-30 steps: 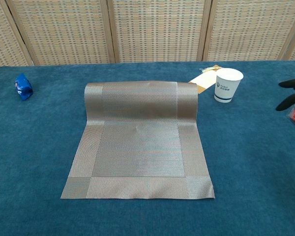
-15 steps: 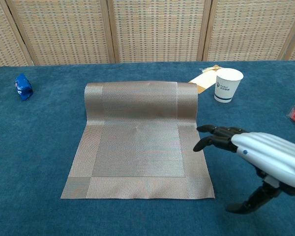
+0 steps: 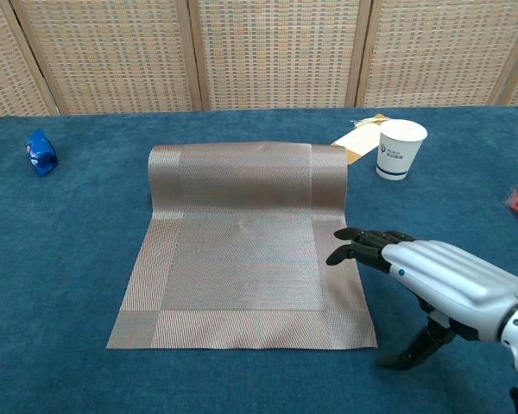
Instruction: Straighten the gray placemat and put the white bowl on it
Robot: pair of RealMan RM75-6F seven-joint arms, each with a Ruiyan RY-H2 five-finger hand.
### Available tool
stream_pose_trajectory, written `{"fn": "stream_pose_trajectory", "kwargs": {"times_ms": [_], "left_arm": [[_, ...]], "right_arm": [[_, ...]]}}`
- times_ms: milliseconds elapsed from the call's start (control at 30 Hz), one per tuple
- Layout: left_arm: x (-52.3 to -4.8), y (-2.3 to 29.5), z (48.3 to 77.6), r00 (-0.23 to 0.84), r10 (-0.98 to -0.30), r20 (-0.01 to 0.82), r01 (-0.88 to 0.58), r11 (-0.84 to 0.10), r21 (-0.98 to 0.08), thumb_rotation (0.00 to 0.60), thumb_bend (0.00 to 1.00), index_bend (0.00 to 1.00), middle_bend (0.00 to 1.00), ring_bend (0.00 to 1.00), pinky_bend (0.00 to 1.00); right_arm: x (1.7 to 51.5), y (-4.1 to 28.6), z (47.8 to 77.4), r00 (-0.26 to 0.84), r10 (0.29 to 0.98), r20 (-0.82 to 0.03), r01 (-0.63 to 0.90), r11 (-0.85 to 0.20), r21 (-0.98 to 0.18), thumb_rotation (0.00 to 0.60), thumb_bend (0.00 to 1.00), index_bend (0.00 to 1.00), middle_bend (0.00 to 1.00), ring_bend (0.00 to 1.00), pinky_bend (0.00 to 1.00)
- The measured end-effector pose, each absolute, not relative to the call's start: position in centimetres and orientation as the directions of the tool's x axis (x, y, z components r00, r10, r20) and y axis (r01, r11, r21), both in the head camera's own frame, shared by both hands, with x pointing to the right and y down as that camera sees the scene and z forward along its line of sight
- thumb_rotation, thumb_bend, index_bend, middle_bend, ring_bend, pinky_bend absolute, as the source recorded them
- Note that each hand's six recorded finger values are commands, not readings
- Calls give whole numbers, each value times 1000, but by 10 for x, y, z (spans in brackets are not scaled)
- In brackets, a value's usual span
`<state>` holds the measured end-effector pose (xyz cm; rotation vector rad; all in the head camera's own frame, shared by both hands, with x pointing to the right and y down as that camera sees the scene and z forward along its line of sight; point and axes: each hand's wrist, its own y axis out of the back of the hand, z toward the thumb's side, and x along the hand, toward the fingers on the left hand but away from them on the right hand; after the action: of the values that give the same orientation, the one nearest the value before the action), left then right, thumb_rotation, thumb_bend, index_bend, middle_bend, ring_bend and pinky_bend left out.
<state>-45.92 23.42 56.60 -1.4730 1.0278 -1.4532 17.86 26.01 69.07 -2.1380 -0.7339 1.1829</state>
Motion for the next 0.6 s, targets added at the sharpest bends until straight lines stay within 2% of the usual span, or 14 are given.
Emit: {"fn": "stream_pose_trajectory", "kwargs": {"times_ms": [467,600], "left_arm": [[-459,234,567,2,-938,347,-12,-347,-938,600,134,0,0,0,0],[-460,233,568,-2,-937,348,-15,-348,-937,600,135,0,0,0,0]], "right_arm": [[176,257,700,441,698,-564,196,-688,-698,600,127,216,0,0,0],[174,256,705,435,699,-567,204,-690,-694,600,157,228,0,0,0]]}}
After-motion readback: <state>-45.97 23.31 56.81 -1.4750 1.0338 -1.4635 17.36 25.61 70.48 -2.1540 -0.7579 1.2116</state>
